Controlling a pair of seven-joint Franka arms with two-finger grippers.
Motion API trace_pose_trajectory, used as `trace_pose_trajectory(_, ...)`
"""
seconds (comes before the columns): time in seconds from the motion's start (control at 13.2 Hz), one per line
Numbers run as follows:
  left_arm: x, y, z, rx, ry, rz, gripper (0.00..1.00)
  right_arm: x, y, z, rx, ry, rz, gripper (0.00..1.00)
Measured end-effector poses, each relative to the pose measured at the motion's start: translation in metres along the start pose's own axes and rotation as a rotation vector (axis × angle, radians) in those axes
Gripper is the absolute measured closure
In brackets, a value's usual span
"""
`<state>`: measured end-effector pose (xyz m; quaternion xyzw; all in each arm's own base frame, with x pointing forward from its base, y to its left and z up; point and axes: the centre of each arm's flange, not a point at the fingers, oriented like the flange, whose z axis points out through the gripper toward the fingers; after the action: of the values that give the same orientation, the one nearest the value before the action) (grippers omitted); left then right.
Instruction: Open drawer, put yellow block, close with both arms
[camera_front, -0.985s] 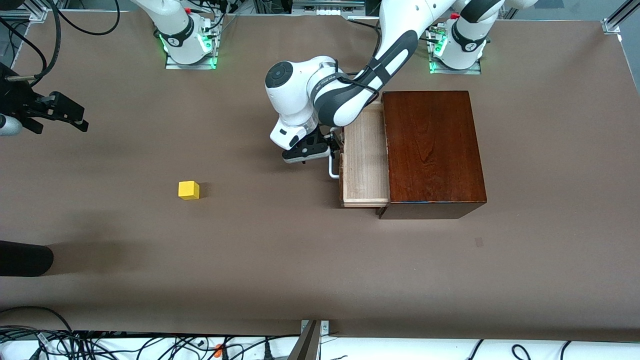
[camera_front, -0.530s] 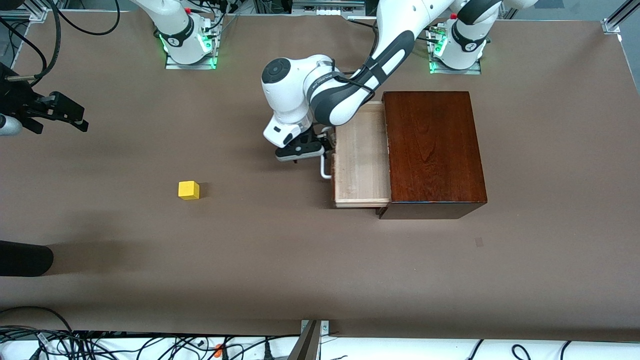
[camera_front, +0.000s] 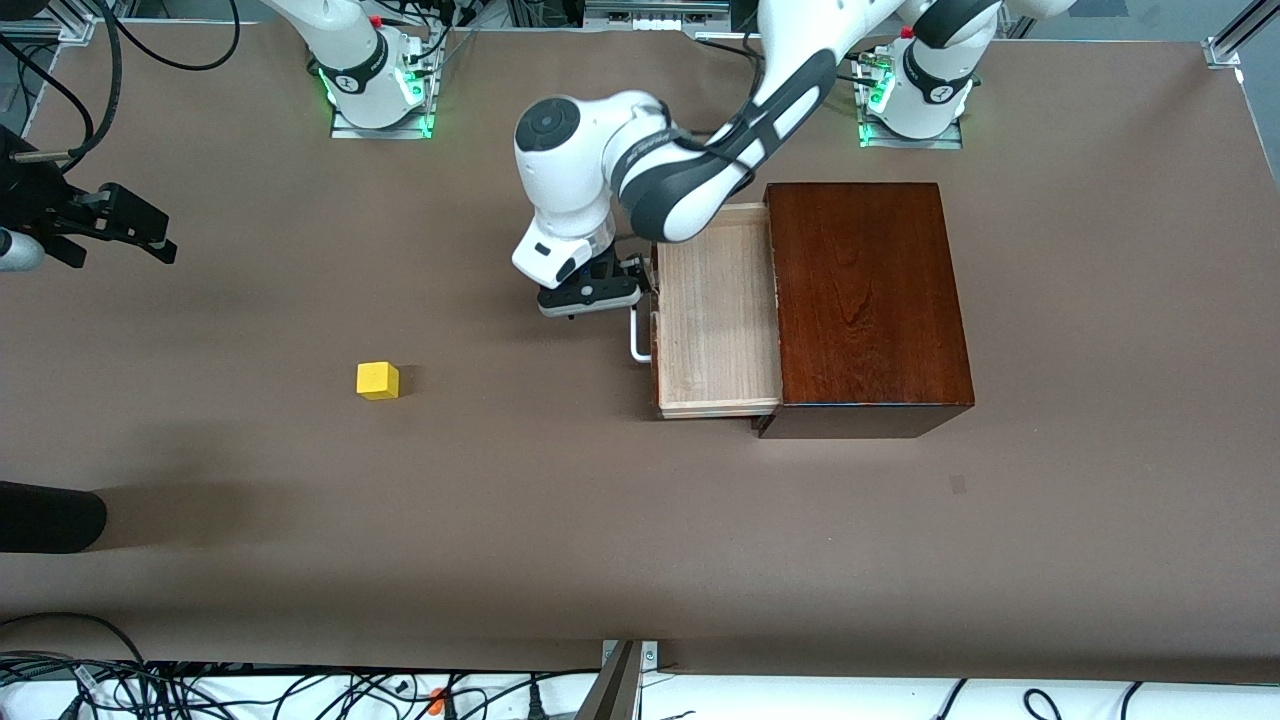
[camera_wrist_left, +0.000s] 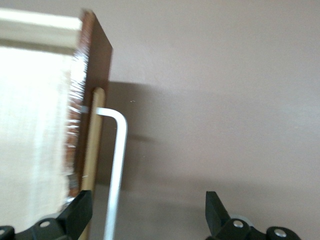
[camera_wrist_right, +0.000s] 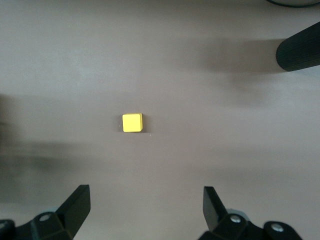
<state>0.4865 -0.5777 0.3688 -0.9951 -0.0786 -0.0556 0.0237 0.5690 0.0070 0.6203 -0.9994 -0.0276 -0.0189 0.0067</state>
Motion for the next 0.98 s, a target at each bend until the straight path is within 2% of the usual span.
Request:
trace_pose_trajectory(0.15, 0.025, -0.032, -0.060, -0.018, -0.027, -0.010, 0.00, 0.000, 0.000, 0.000, 0.000, 0.000, 0.000, 0.00)
trace_pose_trajectory(0.38, 0.073, -0.110, -0.127, -0.016, -0.090, -0.005, 0.00, 0.000, 0.000, 0.000, 0.000, 0.000, 0.000, 0.00)
trace_pose_trajectory(0.68, 0.144, -0.252, -0.163, -0.025, -0.145, 0.005, 0.00, 0.000, 0.000, 0.000, 0.000, 0.000, 0.000, 0.00)
trace_pose_trajectory(0.98, 0.174, -0.370, -0.179, -0.026, -0.171, -0.019, 0.00, 0.000, 0.000, 0.000, 0.000, 0.000, 0.000, 0.00)
